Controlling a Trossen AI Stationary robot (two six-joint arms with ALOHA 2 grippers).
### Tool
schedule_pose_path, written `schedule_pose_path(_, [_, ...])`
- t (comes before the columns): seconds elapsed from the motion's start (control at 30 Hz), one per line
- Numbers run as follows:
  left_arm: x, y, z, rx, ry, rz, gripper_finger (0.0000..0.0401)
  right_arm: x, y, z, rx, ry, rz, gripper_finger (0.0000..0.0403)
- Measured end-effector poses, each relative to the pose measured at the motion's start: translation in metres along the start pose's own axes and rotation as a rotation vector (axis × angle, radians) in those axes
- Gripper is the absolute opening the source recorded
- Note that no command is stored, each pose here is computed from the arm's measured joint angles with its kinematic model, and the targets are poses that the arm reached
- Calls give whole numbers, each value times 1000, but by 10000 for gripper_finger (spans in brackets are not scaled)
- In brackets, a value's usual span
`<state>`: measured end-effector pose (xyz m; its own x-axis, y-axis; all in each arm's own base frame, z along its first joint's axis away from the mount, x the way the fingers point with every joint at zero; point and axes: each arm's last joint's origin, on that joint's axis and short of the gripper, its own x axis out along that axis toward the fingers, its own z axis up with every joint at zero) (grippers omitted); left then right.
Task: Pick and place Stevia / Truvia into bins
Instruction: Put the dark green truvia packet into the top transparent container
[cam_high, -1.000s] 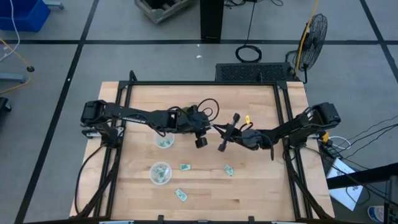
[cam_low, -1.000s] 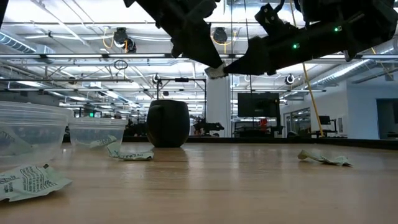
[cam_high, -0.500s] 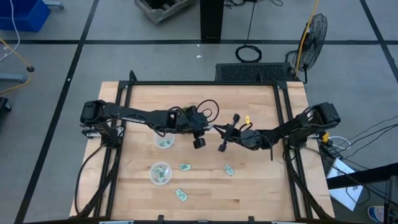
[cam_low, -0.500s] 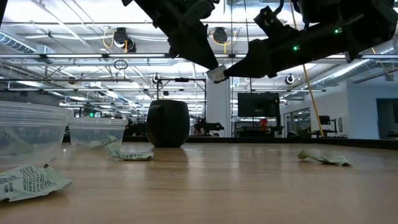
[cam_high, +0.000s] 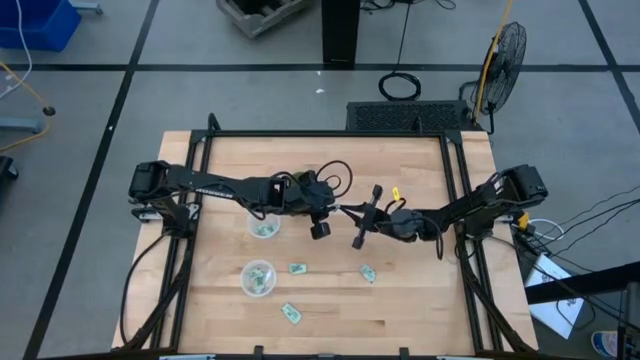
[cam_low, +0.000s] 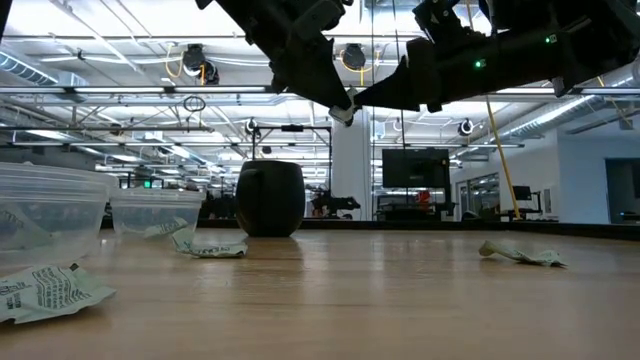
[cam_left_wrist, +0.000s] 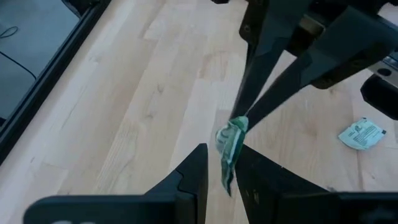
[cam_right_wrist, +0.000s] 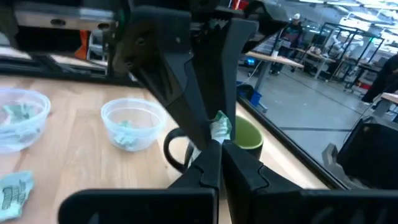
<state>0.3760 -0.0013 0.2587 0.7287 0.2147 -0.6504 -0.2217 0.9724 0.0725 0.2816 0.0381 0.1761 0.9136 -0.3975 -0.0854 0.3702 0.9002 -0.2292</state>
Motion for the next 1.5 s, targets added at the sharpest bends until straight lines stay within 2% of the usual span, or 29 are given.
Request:
schedule_pose_path(0.2, [0, 0, 0, 6, 3, 1, 83, 0, -1, 1, -18, -7, -5, 0])
schedule_pose_path(0.3, [0, 0, 0, 10, 3, 1, 59, 0, -1, 0, -19, -4, -4, 0])
schedule_pose_path(0.4, [0, 0, 0, 10, 2, 2, 16, 0, -1, 0, -22, -4, -6, 0])
schedule_pose_path(0.57, [0, 0, 0, 22, 3, 4, 10, 1, -1, -1, -28, 9, -4, 10])
schedule_pose_path(0.83, [0, 0, -6, 0, 57, 9, 4, 1, -1, -4, -12, 32, 0, 66])
schedule_pose_path(1.03, [-4, 1, -23, -132, 234, 57, 4, 0, 1, -15, 54, 137, 9, 119])
schedule_pose_path(1.17, [-20, -1, -41, -199, 417, 122, 4, -2, 1, -24, 60, 215, 10, 143])
schedule_pose_path(1.37, [-49, -5, -67, -312, 670, 333, 5, -2, 1, -26, 57, 231, 10, 155])
schedule_pose_path(1.5, [-59, -5, -76, -394, 712, 509, 3, -2, 1, -25, 59, 227, 10, 153])
